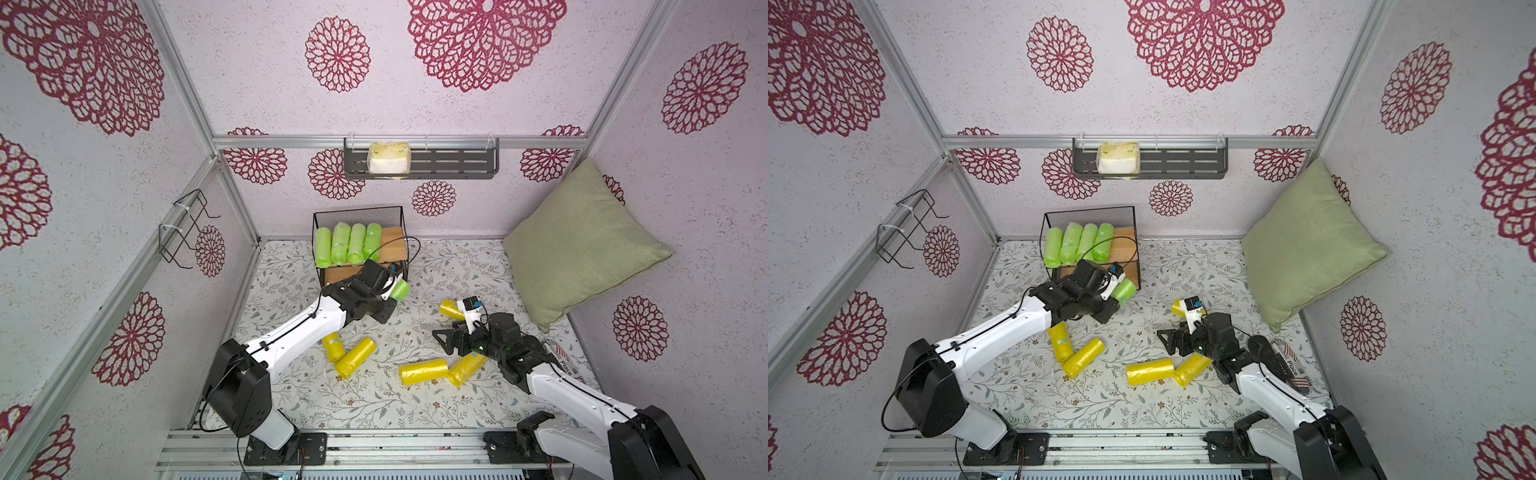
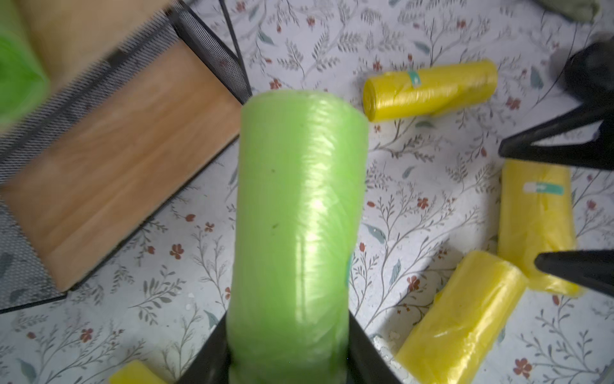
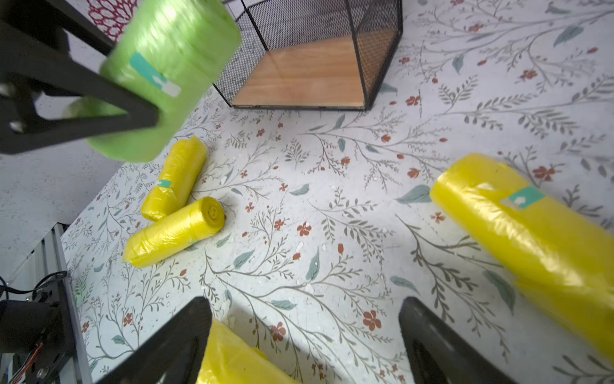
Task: Sort the rolls of trash bags by color and place them on the shelf
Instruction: Pick up the roll of trash bags from the center of the board, then place the roll of trash bags on the shelf.
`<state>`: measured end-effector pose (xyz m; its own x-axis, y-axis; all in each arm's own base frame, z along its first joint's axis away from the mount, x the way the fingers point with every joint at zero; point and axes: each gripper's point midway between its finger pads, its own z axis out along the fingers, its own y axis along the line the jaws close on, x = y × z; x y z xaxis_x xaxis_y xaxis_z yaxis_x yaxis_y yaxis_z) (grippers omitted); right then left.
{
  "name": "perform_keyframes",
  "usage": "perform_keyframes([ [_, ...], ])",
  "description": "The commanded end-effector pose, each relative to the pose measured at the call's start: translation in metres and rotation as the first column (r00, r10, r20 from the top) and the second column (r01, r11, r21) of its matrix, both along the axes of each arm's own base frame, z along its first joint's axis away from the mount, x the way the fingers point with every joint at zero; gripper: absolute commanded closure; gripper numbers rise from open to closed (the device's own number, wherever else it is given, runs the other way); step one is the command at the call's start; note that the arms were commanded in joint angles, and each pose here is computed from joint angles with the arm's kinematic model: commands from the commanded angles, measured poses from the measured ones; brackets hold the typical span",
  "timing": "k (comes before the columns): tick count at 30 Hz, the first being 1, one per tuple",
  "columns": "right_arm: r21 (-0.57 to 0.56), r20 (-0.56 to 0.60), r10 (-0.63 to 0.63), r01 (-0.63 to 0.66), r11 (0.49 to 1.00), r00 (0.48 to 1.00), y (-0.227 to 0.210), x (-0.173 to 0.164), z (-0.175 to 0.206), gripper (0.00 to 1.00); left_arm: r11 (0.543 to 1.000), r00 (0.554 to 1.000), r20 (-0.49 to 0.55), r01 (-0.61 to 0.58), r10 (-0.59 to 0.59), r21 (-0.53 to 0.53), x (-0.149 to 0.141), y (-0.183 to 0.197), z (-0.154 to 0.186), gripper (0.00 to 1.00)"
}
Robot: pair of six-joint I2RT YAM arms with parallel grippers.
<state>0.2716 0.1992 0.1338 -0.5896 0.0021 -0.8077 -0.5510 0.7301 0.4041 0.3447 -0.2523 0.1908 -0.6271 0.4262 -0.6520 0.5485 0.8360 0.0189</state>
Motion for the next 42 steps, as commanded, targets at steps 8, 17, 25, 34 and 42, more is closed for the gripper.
perform_keyframes([
  [8,0.021,0.058,0.012,-0.013,1.0,0.998,0.009,0.014,0.02,0.07,0.924,0.935,0.115,-0.304,0.336,-0.231,0.064,0.025,0.11,0.6],
  [17,0.02,0.074,0.011,-0.013,1.0,0.997,0.009,0.015,0.026,0.07,0.884,0.91,0.087,-0.365,0.405,-0.293,0.122,0.003,0.122,0.6],
  [25,0.012,0.076,0.007,-0.008,1.0,0.997,0.007,0.015,0.024,0.07,0.851,0.881,0.065,-0.43,0.468,-0.301,0.165,-0.004,0.096,0.6],
  [34,0.011,0.077,0.014,-0.014,1.0,0.997,0.008,0.015,0.022,0.06,0.831,0.867,0.033,-0.465,0.497,-0.306,0.192,-0.014,0.068,0.59],
  [42,0.002,0.076,0.009,-0.01,1.0,0.997,0.006,0.014,0.019,0.07,0.833,0.859,0.042,-0.48,0.51,-0.276,0.203,-0.014,0.054,0.53],
])
